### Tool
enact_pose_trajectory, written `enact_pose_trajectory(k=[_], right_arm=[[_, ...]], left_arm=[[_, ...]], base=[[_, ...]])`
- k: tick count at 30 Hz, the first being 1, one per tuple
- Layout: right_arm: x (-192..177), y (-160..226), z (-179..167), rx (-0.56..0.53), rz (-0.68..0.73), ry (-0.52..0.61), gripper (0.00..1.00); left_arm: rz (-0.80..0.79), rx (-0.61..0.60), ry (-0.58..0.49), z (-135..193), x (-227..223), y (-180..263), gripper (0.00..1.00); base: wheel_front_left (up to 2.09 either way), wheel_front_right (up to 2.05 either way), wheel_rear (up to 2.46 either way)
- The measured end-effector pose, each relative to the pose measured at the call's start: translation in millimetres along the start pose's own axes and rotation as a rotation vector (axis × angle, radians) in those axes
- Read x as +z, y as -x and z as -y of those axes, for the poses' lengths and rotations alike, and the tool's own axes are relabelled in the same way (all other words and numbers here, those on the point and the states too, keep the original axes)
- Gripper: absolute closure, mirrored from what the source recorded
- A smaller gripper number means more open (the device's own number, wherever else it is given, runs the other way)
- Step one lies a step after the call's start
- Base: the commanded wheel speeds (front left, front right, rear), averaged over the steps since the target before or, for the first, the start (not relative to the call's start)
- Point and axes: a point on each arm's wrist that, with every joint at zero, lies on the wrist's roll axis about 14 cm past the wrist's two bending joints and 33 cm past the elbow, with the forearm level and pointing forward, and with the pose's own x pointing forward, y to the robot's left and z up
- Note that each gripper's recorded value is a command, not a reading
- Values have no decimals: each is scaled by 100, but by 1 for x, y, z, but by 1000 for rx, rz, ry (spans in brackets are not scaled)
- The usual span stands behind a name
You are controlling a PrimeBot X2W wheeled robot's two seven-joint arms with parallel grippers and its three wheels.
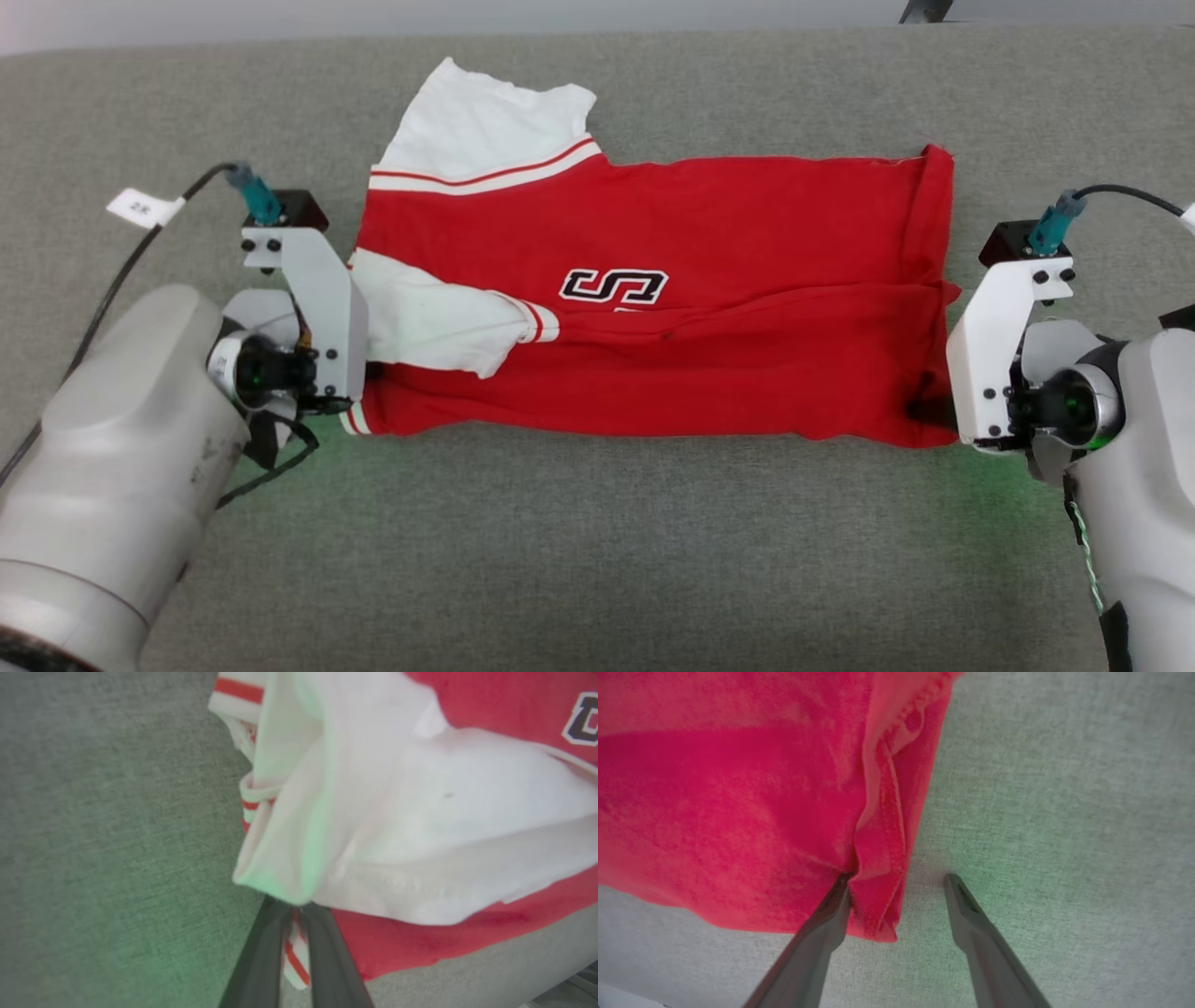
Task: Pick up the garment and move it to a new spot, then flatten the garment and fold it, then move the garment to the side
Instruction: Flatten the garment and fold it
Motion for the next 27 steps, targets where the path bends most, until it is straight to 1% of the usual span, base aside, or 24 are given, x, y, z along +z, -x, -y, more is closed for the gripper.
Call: enact_pose_trajectory(k=[1, 2, 4, 16, 27], right_arm=[[1, -1, -1, -4, -1, 1, 58], [2, -2, 0, -10, 2, 4, 100], [3, -3, 1, -23, 0, 6, 100], [5, 5, 0, -15, 13, 2, 100], [12, 31, 3, -22, 77, 25, 100]], left_arm=[[0, -1, 2, 0, 0, -1, 100], [1, -4, 1, 0, 0, -1, 100], [1, -5, 5, 0, 0, -1, 100], [2, 1, 16, 0, -2, 6, 100], [-30, 31, -8, 1, -15, 28, 100]], base=[[0, 0, 0], [0, 0, 0], [0, 0, 0], [0, 0, 0], [0, 0, 0]])
